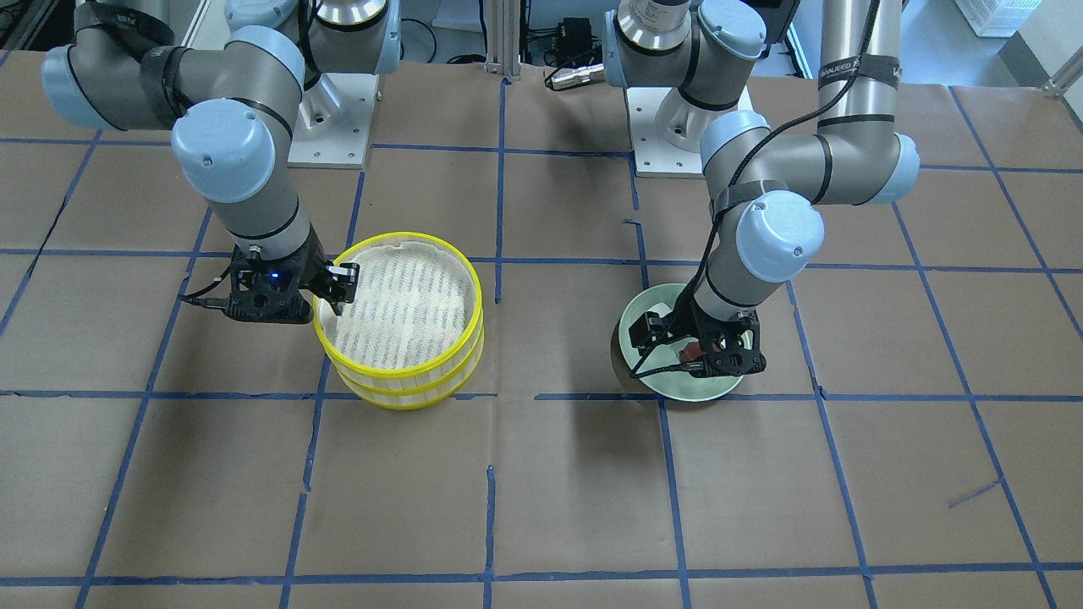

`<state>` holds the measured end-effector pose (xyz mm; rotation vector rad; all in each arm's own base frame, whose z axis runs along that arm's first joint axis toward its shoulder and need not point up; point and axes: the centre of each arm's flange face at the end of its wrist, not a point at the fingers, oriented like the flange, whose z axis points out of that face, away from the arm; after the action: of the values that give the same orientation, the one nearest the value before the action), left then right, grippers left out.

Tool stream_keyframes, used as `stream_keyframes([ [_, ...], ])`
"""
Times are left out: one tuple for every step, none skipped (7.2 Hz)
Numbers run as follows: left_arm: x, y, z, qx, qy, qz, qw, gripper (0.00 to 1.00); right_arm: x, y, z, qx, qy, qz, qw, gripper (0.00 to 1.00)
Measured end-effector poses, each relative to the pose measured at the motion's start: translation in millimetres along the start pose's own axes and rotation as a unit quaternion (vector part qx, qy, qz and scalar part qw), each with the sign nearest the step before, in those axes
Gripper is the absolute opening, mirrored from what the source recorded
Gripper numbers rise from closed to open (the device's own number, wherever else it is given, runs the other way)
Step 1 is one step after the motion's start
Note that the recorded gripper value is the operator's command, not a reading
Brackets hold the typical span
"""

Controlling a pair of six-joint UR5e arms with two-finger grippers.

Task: Place buns in different layers of steamer
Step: 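Grasp the top steamer tier's rim with right gripper while left reaches into bowl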

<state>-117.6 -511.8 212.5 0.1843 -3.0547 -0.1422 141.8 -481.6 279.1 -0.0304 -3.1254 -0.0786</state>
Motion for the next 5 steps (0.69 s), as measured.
stream_keyframes([
  [1.2, 3.9, 4.9, -0.002, 0.0, -0.003, 1.0, 0.97, 0.3, 0.3, 0.3, -0.001, 0.002, 0.0, 1.0, 0.08],
  [2.4, 6.3, 6.7, -0.003, -0.002, -0.01, 0.9999, 0.98, 0.8, 0.8, 0.1, -0.002, 0.003, 0.0, 1.0, 0.08],
  [4.4, 8.7, 3.6, 0.001, -0.005, -0.018, 0.9998, 0.99, 1.2, 1.4, -0.9, -0.002, 0.003, 0.0, 1.0, 0.08],
  [7.0, 11.5, -0.9, 0.004, -0.007, -0.026, 0.9996, 0.99, 2.4, 2.1, -3.2, -0.001, 0.003, 0.001, 1.0, 0.08],
  [8.9, 13.6, -2.5, 0.005, -0.008, -0.035, 0.9993, 0.98, 4.1, 3.6, -7.5, 0.0, 0.003, 0.003, 1.0, 0.08],
])
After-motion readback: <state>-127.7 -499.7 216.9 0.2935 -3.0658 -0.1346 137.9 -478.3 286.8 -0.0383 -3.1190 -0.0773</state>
